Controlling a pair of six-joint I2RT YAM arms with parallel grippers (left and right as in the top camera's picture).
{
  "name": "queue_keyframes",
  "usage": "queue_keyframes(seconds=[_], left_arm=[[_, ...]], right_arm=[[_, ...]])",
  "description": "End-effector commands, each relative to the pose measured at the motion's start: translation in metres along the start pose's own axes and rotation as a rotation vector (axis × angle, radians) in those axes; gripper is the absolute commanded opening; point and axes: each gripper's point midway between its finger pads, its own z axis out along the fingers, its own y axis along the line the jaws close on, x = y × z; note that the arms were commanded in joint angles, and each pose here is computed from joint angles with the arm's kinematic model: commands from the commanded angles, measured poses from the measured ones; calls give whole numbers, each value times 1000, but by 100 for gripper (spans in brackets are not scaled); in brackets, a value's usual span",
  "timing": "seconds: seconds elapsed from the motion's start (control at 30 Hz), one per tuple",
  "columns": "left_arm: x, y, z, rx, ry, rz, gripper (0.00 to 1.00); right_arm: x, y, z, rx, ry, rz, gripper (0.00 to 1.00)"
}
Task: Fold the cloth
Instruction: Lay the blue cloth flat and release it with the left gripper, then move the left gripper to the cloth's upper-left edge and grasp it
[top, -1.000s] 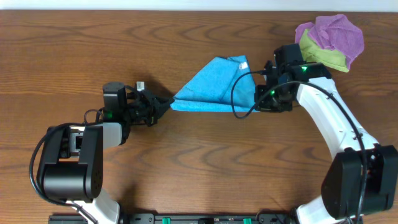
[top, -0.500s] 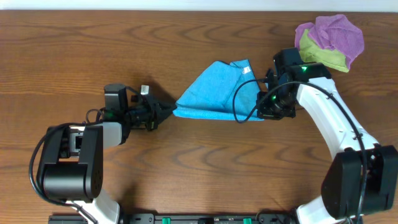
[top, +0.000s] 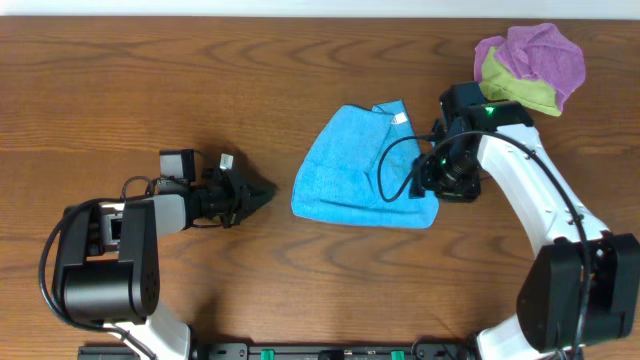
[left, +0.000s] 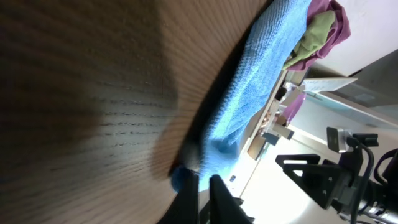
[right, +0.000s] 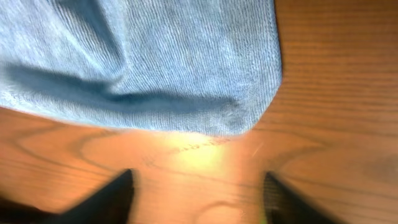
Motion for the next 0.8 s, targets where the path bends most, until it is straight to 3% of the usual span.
queue_keyframes(seconds=[0.0, 0.13, 0.4, 0.5, 0.77], left_arm=[[-7, 8, -3, -23, -28, 23, 12], [-11, 9, -7, -22, -45, 19, 19], [-19, -5, -9, 8, -48, 47, 27], [-34, -24, -6, 0, -77, 54, 28], [-86, -93, 4, -62, -267, 159, 49]], right_arm=[[3, -9, -2, 49, -1, 25, 96], [-1, -11, -4, 63, -23, 22, 99], [-44, 16, -11, -13, -213, -157, 97], [-52, 26, -13, -36, -255, -181, 96], [-45, 52, -13, -126, -243, -252, 96]])
